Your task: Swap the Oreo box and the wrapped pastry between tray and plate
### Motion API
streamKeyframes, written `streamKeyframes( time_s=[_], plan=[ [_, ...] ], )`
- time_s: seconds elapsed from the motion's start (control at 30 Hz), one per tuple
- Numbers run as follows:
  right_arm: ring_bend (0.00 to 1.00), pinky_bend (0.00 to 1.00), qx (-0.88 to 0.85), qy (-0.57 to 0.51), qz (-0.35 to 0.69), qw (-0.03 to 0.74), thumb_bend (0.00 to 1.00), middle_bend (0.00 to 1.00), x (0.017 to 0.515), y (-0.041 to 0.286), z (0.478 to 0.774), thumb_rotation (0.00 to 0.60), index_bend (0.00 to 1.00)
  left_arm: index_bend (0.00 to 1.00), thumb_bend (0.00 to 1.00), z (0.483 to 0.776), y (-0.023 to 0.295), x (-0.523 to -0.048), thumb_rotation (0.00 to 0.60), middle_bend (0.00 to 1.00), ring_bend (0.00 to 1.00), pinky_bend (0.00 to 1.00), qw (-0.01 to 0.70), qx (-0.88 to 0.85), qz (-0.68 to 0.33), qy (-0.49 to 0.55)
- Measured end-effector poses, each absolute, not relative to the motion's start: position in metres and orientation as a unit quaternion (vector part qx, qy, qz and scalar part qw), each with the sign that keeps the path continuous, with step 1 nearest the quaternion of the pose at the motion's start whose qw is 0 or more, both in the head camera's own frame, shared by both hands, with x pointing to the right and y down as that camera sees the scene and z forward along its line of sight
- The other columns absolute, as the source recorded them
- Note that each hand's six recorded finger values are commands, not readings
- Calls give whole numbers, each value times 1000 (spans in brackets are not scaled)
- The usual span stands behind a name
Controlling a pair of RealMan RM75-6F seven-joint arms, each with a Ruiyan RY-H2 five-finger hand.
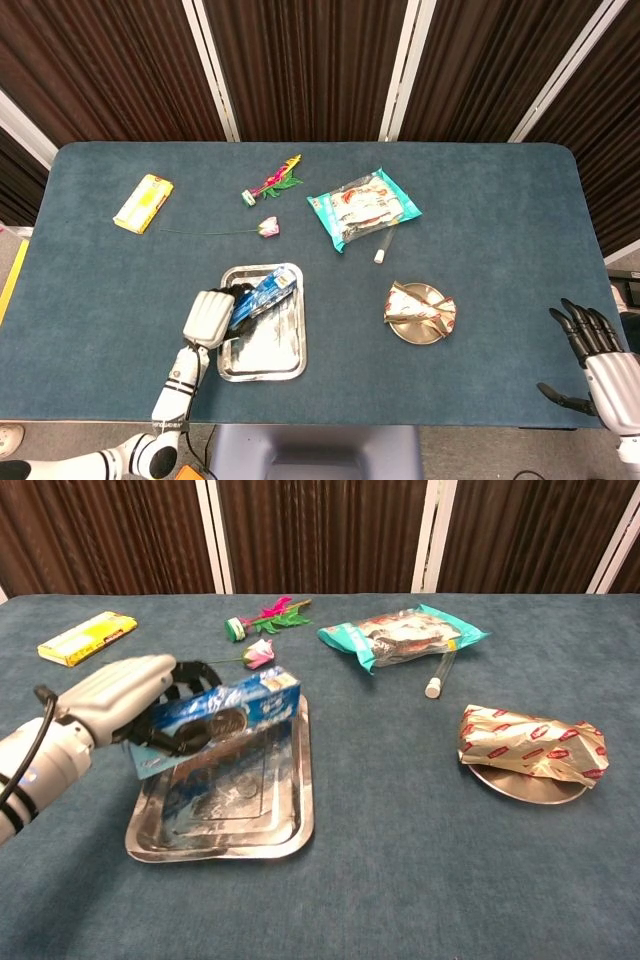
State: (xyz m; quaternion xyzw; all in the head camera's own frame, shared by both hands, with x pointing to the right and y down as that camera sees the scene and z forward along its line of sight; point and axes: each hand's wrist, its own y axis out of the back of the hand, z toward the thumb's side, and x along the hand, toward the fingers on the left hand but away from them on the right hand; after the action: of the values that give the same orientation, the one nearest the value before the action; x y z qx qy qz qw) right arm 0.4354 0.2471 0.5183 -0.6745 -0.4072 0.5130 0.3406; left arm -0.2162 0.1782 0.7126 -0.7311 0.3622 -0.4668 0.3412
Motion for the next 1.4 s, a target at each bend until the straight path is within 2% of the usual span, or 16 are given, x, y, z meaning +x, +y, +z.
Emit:
streamKeyframes(
  time_s=[0.37,0.8,1.13,1.27,1.4],
  plan=[
    [0,0,-671,-402,527,332,154,0,437,241,528,600,0,684,432,704,140,-181,600,850,756,686,358,-757,-389,384],
    [0,0,-657,-406,550,317,154,0,445,229,540,600,0,673,427,735,84,-108,600,840,751,685,372,-794,-335,345],
    [0,0,-653,-427,554,290,154,0,461,215,542,600,0,643,422,747,78,-28,600,811,736,663,372,-819,-320,297],
    [0,0,-652,-427,559,284,154,0,467,213,542,600,0,574,415,752,84,-9,600,729,652,582,359,-832,-324,271],
    [0,0,-647,-430,564,279,153,0,474,212,542,600,0,320,394,758,85,-7,600,483,400,395,349,-834,-337,263]
  ],
)
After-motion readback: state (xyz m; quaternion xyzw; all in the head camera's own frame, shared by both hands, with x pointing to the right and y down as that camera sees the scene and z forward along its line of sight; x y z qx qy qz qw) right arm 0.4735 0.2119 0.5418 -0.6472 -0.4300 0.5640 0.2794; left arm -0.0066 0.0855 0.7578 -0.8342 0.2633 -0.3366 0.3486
